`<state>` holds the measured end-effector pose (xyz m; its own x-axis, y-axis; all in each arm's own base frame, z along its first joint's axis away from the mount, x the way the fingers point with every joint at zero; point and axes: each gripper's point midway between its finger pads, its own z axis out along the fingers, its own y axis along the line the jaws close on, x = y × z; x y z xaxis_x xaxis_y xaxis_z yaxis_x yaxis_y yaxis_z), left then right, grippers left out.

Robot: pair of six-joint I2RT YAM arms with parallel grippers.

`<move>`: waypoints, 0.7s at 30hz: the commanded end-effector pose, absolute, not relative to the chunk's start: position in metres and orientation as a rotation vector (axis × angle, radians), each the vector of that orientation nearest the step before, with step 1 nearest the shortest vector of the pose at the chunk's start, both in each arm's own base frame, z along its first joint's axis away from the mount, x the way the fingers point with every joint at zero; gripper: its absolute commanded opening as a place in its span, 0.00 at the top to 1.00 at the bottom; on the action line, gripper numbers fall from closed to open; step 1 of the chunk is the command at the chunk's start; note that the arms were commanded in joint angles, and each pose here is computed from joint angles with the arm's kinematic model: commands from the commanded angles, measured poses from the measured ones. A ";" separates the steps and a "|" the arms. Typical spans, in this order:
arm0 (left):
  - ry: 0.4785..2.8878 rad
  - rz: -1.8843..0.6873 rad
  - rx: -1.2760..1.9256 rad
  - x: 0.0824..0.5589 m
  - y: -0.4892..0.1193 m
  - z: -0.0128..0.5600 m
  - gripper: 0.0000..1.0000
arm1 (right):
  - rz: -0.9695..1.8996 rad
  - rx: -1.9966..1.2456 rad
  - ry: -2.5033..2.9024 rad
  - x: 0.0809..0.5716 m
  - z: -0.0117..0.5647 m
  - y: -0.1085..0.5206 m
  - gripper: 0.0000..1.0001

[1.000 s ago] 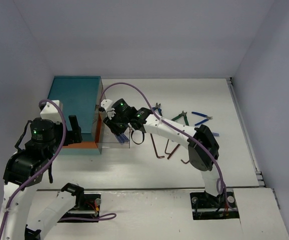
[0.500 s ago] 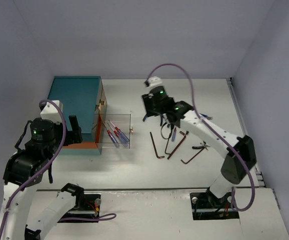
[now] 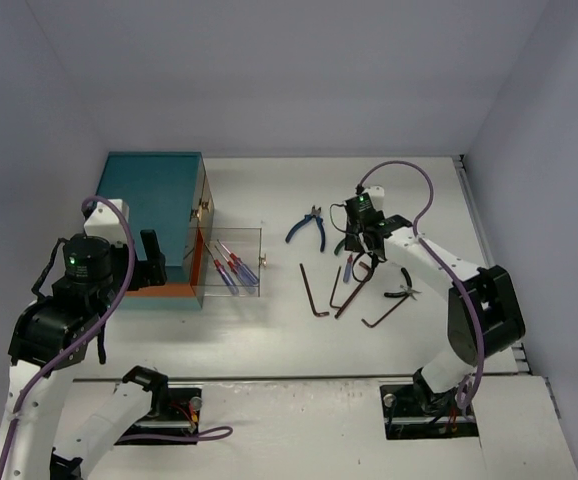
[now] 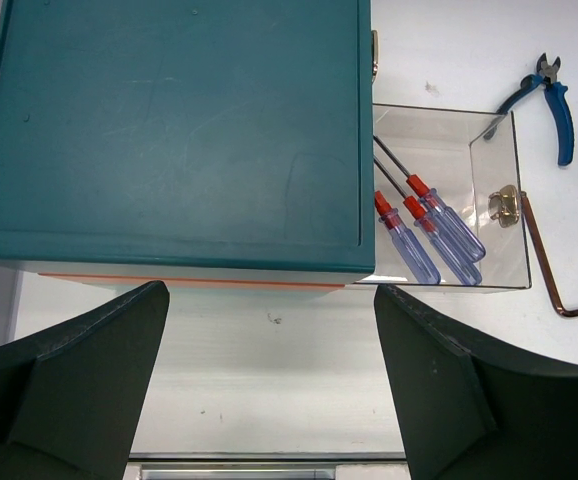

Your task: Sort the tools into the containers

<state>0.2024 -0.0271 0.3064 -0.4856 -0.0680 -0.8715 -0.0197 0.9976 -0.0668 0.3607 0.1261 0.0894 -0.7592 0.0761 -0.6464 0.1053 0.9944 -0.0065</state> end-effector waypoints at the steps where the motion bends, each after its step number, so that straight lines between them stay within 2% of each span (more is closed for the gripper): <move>1: 2.034 -0.084 -0.045 0.210 -0.033 0.324 0.19 | 0.007 0.225 2.440 0.370 0.080 0.136 0.66; 15: 2.035 -0.073 -0.046 0.208 -0.031 0.321 0.19 | -0.019 0.303 2.557 0.367 0.020 0.142 0.67; 20: 2.036 -0.066 -0.047 0.208 -0.029 0.321 0.19 | -0.048 0.326 2.559 0.364 0.014 0.138 0.79; 21: 2.034 -0.064 -0.048 0.207 -0.029 0.321 0.19 | -0.064 0.331 2.555 0.363 0.013 0.135 0.85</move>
